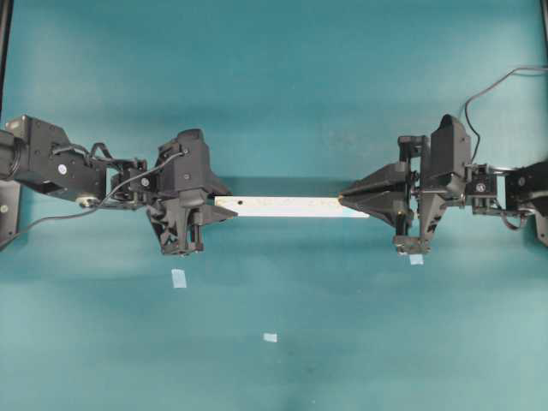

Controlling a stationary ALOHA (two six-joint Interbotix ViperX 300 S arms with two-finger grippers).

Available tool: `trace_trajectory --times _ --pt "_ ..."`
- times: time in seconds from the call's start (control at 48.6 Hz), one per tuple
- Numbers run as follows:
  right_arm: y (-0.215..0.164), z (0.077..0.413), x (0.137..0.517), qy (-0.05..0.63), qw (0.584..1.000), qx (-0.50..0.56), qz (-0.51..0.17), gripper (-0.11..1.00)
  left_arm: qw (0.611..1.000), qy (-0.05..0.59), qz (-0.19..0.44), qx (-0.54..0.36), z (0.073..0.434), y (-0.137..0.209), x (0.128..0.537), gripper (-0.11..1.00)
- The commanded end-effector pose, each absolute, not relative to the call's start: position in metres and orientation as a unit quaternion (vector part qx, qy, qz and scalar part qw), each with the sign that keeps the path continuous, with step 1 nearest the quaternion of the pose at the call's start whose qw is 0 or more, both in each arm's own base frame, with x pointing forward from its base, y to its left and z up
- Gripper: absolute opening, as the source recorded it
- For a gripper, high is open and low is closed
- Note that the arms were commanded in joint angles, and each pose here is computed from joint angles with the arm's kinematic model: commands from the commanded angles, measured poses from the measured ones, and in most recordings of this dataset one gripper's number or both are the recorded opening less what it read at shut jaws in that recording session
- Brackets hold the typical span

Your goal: Insert the rod into the hole on the wooden board.

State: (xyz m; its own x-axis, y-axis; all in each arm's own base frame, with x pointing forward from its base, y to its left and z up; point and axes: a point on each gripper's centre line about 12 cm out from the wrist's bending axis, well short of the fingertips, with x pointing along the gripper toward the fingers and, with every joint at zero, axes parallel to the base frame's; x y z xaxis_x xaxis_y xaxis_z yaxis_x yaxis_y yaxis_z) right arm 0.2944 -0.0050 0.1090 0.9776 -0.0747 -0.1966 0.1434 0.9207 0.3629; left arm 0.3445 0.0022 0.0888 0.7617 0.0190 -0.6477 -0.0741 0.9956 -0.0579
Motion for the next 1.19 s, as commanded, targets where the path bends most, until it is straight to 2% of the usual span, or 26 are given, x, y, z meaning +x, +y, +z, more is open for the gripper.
trace_trajectory --times 0.0,1.174 --pt "-0.005 0.112 0.295 0.082 0.977 0.191 -0.055 0.13 0.943 0.329 0.022 -0.038 0.099 0.001 0.349 0.33" --pt "0.004 0.117 0.282 0.094 0.976 0.193 -0.041 0.13 0.943 0.329 0.024 -0.041 0.098 0.002 0.349 0.33"
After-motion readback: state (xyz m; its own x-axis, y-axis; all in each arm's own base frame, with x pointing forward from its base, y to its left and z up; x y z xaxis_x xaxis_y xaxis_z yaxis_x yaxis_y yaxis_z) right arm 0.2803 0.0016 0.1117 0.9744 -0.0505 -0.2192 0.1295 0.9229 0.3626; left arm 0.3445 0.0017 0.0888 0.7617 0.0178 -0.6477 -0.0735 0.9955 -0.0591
